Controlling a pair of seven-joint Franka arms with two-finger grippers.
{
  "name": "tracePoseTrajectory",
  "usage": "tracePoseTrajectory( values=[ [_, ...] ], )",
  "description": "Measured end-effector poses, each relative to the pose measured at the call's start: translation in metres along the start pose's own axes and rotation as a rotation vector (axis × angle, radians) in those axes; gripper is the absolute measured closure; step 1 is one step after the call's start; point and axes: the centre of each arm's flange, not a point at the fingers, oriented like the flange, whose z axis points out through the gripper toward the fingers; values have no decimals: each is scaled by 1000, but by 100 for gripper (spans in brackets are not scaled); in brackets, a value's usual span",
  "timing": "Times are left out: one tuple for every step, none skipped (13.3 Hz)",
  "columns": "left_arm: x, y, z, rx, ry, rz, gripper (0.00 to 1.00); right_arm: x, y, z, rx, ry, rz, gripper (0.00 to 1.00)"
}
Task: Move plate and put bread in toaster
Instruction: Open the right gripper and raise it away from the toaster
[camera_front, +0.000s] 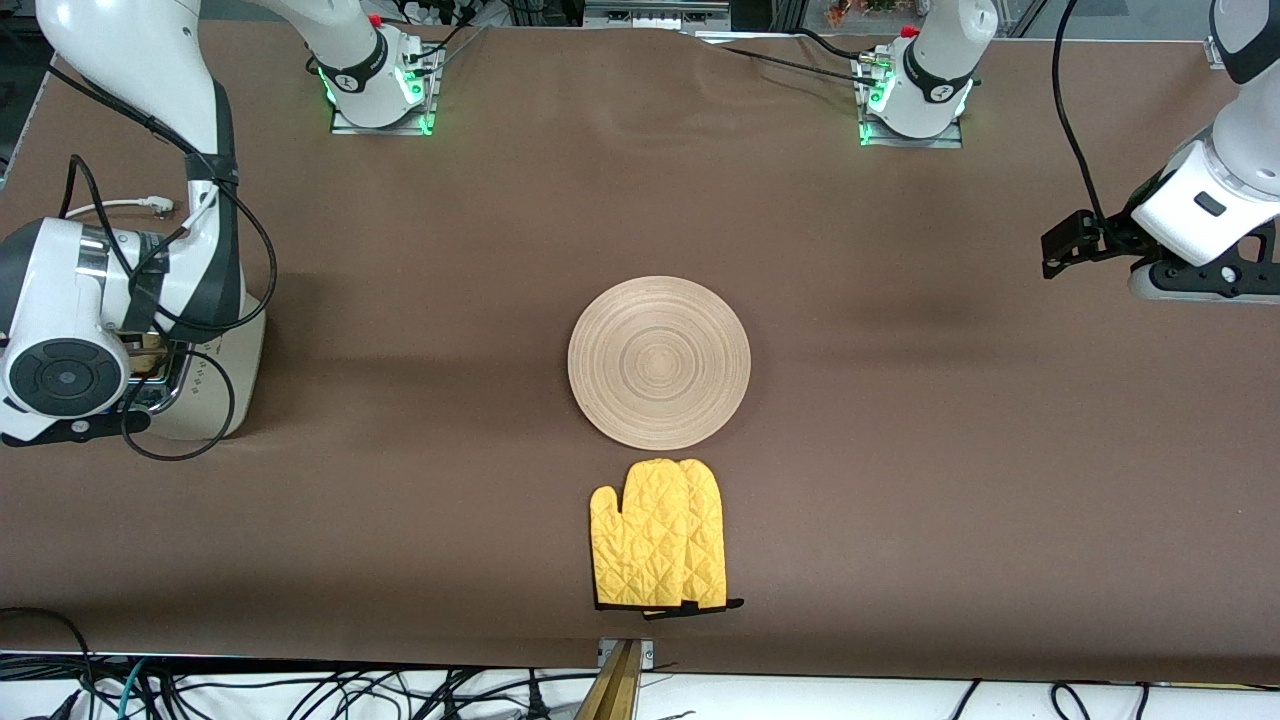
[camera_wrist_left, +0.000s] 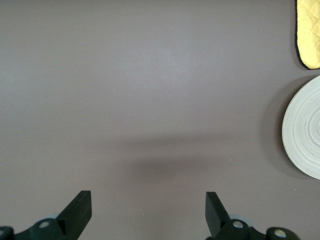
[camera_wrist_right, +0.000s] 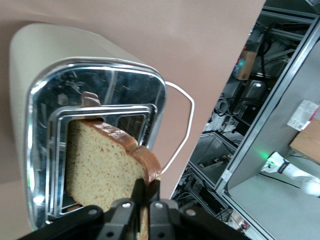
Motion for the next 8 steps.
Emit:
tracePoseTrajectory(
  values=[
    [0, 0, 0, 0, 0, -1, 0, 1, -4, -5, 31, 15, 2, 79],
    [0, 0, 0, 0, 0, -1, 0, 2, -10, -16, 57, 40, 2, 70],
    [0, 0, 0, 0, 0, -1, 0, 2, -20, -35, 77, 74, -5, 58],
    [0, 0, 0, 0, 0, -1, 0, 0, -33, -60, 97, 109, -15, 49],
    [0, 0, 0, 0, 0, -1, 0, -5, -45, -87, 135, 150, -21, 37],
    [0, 0, 0, 0, 0, -1, 0, -14, -51, -112, 200, 197, -26, 28],
    [0, 0, 0, 0, 0, -1, 0, -26, -50, -134, 286, 242, -36, 17],
    [0, 0, 0, 0, -1, -1, 0, -40, -43, -150, 385, 281, -62, 5]
  ],
)
